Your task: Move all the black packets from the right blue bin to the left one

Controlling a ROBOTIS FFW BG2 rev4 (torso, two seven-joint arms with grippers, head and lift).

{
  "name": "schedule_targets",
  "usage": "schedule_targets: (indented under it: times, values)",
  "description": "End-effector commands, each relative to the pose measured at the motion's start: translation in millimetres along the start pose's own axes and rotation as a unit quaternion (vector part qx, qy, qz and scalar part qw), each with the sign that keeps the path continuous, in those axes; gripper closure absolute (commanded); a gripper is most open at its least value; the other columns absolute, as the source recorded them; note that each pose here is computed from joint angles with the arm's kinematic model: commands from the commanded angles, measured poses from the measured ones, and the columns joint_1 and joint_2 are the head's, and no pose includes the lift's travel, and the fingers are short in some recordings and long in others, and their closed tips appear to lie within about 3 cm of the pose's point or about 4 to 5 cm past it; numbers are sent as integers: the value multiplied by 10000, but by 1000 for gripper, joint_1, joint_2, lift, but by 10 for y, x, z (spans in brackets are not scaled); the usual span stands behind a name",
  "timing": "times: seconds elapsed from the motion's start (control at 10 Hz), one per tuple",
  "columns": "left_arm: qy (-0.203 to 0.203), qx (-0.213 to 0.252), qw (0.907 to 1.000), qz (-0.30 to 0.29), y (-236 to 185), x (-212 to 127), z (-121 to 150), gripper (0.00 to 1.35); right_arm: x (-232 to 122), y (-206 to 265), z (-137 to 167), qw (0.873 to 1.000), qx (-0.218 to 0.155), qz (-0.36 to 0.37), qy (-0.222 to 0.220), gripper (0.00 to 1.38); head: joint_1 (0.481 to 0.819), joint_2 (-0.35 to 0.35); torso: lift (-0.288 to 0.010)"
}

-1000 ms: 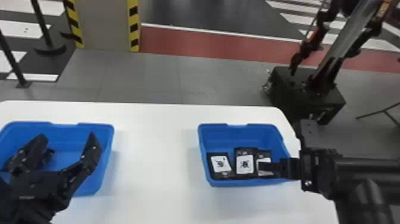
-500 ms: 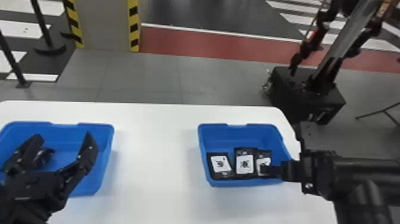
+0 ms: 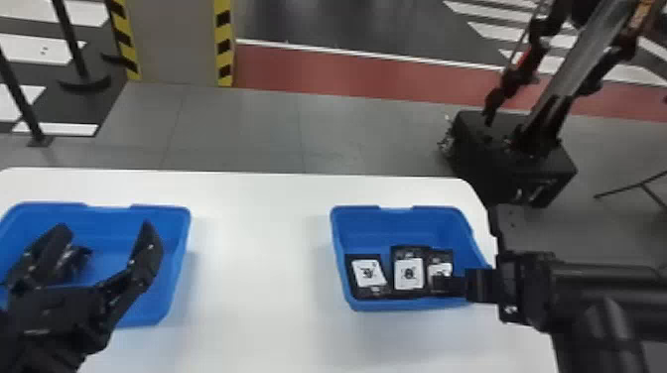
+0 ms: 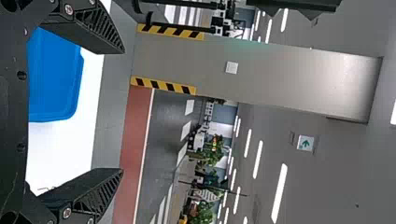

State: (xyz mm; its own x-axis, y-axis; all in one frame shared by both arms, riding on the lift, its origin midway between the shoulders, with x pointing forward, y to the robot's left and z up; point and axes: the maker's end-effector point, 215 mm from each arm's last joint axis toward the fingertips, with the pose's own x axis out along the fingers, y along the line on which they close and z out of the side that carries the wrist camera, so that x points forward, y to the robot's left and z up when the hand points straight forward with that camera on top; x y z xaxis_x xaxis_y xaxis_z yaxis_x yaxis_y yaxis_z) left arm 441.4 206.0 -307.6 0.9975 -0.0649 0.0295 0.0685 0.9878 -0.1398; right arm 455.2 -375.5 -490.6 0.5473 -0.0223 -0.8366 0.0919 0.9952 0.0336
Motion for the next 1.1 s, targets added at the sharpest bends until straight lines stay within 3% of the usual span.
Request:
schedule_targets:
  times: [0.0, 0.2, 0.4, 0.7, 1.0]
  values:
    - [-5, -17, 10000, 8, -1, -4, 1, 125, 24, 22, -35, 10000, -22, 11, 69, 525, 695, -210, -110]
    - [-30, -19, 10000, 12, 7, 3, 20, 130, 113, 45, 1, 9999, -34, 110, 50, 740, 695, -205, -110]
    - [-34, -42, 10000, 29, 25, -13, 17, 134, 159, 102, 2, 9997, -58, 224, -49, 1079, 695, -201, -110]
    - [-84, -55, 9999, 31, 27, -21, 44, 134, 30, 273, 191, 9974, -176, 456, -521, 1127, 695, -189, -110]
    - [-120, -76, 9999, 17, 11, -7, 64, 134, -428, 538, 438, 9901, -401, 683, -1156, 1127, 695, -159, -110]
